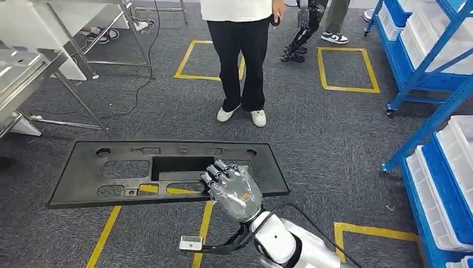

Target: Take the parts from the cabinet and place them on the table.

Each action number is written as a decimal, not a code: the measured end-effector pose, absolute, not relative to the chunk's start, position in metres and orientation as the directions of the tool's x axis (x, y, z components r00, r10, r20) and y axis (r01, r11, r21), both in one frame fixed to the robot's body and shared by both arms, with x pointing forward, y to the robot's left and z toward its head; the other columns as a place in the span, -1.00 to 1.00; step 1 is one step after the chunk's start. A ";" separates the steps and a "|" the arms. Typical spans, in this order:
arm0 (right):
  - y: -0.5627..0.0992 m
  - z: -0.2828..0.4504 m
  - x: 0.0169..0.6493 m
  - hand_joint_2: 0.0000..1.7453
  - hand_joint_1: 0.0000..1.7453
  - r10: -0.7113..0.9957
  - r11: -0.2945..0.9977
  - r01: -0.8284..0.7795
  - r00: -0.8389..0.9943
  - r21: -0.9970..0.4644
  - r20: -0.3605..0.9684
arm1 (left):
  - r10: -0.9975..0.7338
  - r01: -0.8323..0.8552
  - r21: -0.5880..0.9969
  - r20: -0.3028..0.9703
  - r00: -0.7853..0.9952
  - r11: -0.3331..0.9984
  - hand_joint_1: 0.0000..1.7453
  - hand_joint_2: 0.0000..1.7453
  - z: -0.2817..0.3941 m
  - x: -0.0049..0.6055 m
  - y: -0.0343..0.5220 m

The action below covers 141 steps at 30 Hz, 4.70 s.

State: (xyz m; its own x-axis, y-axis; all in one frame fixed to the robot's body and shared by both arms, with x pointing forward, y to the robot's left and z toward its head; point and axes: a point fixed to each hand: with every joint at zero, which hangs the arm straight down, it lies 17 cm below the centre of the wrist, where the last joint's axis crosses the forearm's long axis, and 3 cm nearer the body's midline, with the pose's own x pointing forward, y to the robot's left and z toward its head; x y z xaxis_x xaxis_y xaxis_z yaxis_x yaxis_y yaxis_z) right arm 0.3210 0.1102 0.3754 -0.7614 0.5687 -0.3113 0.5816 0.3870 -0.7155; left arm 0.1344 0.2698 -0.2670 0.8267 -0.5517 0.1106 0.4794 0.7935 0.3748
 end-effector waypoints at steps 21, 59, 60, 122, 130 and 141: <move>0.112 0.377 0.316 1.00 1.00 0.554 0.409 0.561 -0.779 -0.720 -0.292 | -0.514 0.458 0.366 0.069 0.855 0.811 -1.00 1.00 -0.269 0.122 0.275; 0.113 0.377 0.315 1.00 1.00 0.550 0.399 0.588 -0.768 -0.704 -0.329 | -0.506 0.450 0.364 0.070 0.860 0.815 -1.00 1.00 -0.269 0.123 0.277; 0.113 0.377 0.315 1.00 1.00 0.551 0.398 0.588 -0.767 -0.704 -0.329 | -0.506 0.450 0.364 0.070 0.860 0.816 -1.00 1.00 -0.269 0.123 0.276; 0.113 0.372 0.324 1.00 1.00 0.552 0.355 0.583 -0.761 -0.731 -0.339 | -0.494 0.444 0.327 0.082 0.866 0.834 -1.00 1.00 -0.273 0.105 0.269; 0.113 0.371 0.325 1.00 1.00 0.550 0.348 0.585 -0.760 -0.733 -0.346 | -0.488 0.429 0.335 0.112 0.866 0.839 -1.00 1.00 -0.270 0.123 0.267; 0.115 0.373 0.323 1.00 1.00 0.544 0.345 0.587 -0.761 -0.732 -0.354 | -0.488 0.435 0.328 0.099 0.867 0.839 -1.00 1.00 -0.272 0.113 0.266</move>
